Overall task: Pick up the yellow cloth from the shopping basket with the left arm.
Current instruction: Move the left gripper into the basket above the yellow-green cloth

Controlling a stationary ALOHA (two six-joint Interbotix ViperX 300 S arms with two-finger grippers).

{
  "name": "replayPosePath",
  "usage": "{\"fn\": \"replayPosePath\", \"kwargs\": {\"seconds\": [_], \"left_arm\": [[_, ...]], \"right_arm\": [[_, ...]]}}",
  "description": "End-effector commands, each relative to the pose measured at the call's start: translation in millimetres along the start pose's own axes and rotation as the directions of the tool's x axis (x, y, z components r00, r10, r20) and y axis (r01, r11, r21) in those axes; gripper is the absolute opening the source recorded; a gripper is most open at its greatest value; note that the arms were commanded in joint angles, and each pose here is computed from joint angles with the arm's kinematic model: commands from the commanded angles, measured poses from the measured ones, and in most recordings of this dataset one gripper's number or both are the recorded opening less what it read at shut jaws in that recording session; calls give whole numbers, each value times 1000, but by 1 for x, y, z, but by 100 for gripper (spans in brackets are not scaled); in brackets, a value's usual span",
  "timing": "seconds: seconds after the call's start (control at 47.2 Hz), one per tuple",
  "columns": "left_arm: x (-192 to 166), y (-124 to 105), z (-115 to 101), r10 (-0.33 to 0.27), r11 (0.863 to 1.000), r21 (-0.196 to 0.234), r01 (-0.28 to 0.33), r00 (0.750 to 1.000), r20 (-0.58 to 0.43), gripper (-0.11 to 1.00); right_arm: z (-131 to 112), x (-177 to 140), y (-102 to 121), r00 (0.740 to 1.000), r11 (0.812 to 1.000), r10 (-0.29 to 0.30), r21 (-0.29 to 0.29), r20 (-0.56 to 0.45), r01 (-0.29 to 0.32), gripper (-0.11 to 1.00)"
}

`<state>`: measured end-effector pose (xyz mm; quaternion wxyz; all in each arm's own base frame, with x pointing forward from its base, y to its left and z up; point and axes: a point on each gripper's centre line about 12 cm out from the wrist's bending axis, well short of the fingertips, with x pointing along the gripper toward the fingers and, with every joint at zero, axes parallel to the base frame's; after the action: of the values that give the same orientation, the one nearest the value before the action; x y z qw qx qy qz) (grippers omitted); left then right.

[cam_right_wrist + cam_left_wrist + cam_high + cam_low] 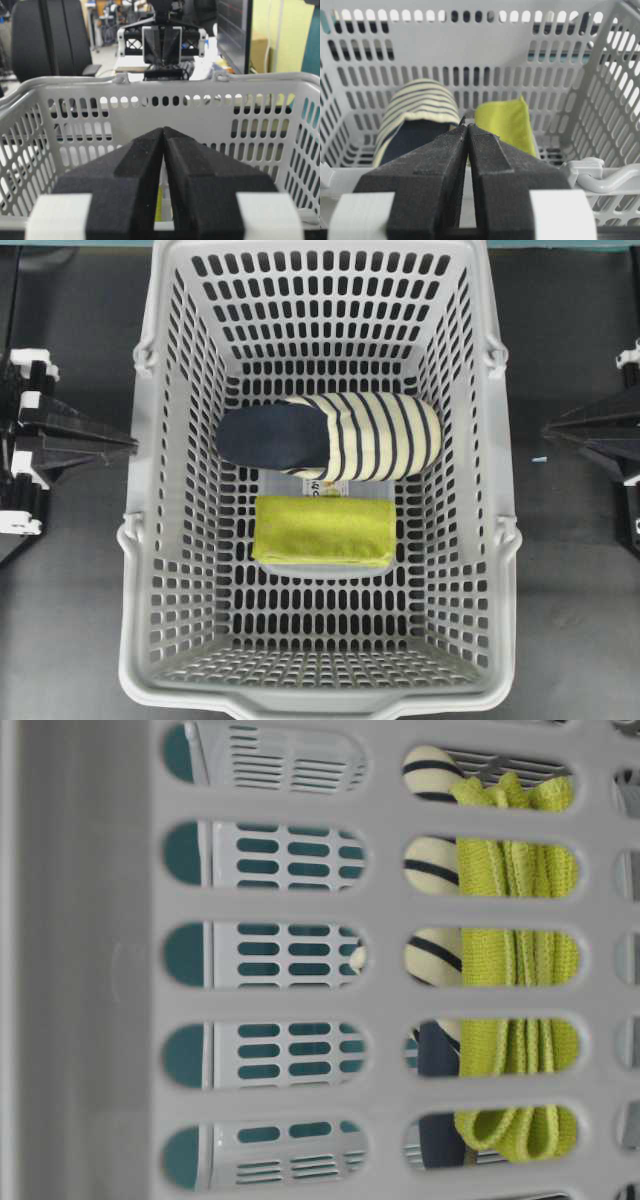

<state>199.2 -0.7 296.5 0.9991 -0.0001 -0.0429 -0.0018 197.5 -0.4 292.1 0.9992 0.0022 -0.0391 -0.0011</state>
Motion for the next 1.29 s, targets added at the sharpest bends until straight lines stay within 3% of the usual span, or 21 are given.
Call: {"fn": "replayPosePath", "kwargs": {"seconds": [0.0, 0.085, 0.318, 0.424, 0.53, 0.593, 0.657, 0.89, 0.975, 1.186, 1.271], "left_arm": [[7, 0, 31, -6, 1000, 9, 6, 999, 32, 6], [13, 0, 46, -2, 1000, 6, 2, 1000, -8, 0], [40, 0, 73, 2, 1000, 3, -1, 978, -208, 0], [56, -5, 76, -14, 1000, 3, 15, 959, -284, 0], [74, -11, 76, -31, 999, 9, 36, 939, -344, 0], [87, -15, 74, -41, 999, 8, 48, 920, -391, 0], [99, -16, 69, -40, 999, -1, 44, 895, -445, 0], [148, -23, 51, -38, 999, -3, 47, 776, -629, 2], [165, -25, 45, -34, 999, -1, 46, 732, -680, 16], [211, -37, 16, -36, 998, 5, 66, 602, -798, 79], [229, -44, -4, -36, 997, 11, 82, 548, -836, 90]], "right_arm": [[8, 3, 1, 1000, 1000, 4, 9, 20, -4, 0], [7, 3, 1, 1000, 1000, 2, 14, 15, -3, 0], [-3, 4, 0, 998, 999, 0, 39, -71, 2, 1], [-5, 2, 0, 994, 998, 0, 62, -106, 7, 20], [-1, 0, 0, 995, 997, -1, 76, -103, 9, 53], [0, -1, 0, 995, 997, -3, 74, -100, 10, 71], [0, -2, 0, 994, 997, -2, 76, -110, 11, 81], [-2, -5, 0, 990, 997, -3, 79, -139, 14, 77], [-2, -5, 0, 990, 997, -3, 79, -138, 14, 77], [-3, -6, 0, 990, 997, -3, 79, -141, 14, 77], [-4, -6, 0, 990, 997, -3, 79, -142, 14, 77]]}}
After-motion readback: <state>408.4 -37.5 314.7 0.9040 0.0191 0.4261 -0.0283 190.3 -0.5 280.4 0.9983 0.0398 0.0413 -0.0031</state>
